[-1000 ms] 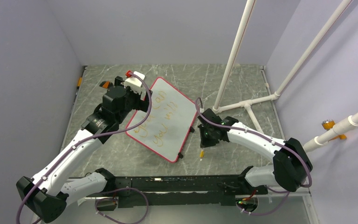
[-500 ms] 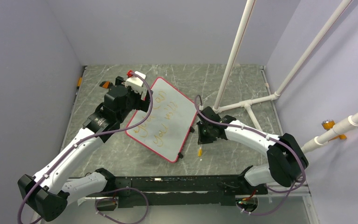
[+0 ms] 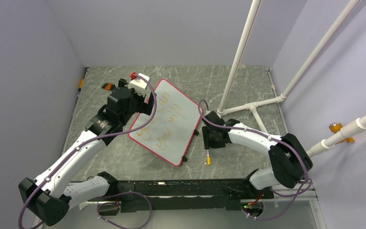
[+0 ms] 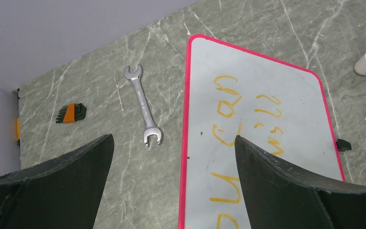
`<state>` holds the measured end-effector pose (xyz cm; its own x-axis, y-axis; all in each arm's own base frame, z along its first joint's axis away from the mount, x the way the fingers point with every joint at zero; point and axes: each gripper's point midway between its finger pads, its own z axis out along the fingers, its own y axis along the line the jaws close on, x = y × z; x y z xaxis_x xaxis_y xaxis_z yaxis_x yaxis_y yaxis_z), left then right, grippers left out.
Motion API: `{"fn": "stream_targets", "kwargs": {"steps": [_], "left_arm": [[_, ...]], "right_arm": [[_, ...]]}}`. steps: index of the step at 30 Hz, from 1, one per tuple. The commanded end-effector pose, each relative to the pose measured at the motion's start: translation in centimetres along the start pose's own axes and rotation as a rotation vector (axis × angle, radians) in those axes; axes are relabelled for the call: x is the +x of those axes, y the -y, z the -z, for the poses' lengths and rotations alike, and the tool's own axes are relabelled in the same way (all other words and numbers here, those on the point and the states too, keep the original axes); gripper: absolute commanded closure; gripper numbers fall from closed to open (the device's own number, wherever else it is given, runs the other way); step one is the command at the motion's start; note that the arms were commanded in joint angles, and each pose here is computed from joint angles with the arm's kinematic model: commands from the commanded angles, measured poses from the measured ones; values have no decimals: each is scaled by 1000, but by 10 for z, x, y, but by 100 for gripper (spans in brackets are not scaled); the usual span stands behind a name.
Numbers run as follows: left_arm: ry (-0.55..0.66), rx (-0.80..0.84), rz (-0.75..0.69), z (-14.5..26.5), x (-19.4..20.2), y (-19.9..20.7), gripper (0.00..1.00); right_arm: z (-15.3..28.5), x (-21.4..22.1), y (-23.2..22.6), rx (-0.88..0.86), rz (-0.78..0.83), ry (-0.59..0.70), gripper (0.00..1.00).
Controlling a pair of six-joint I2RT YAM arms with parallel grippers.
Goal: Write a sentence on the whiteboard
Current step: Put down the whiteboard marker at the center of the board.
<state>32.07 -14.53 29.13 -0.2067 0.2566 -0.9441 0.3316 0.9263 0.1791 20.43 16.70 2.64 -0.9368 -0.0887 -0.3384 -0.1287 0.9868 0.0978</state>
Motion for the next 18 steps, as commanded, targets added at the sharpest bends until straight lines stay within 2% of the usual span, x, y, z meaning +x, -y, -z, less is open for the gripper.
{"fn": "stream_targets", "kwargs": {"steps": [1, 4, 7, 11, 14, 18], "left_arm": [[43, -9, 29, 1, -18, -4, 1], [42, -9, 34, 1, -18, -3, 1], [55, 11, 51, 3, -21, 0, 1], [84, 32, 64, 7, -25, 2, 1], [93, 26, 72, 9, -28, 1, 1], [95, -10, 84, 19, -28, -8, 1]], "right_arm": [[12, -13, 5, 17, -3, 59, 47], [20, -16, 5, 16, 0, 76, 39], [30, -20, 2, -15, 20, 99, 26], [49, -26, -7, -84, 56, 136, 2], [69, -34, -14, -134, 81, 182, 0], [105, -51, -24, -218, 106, 308, 0]]}}
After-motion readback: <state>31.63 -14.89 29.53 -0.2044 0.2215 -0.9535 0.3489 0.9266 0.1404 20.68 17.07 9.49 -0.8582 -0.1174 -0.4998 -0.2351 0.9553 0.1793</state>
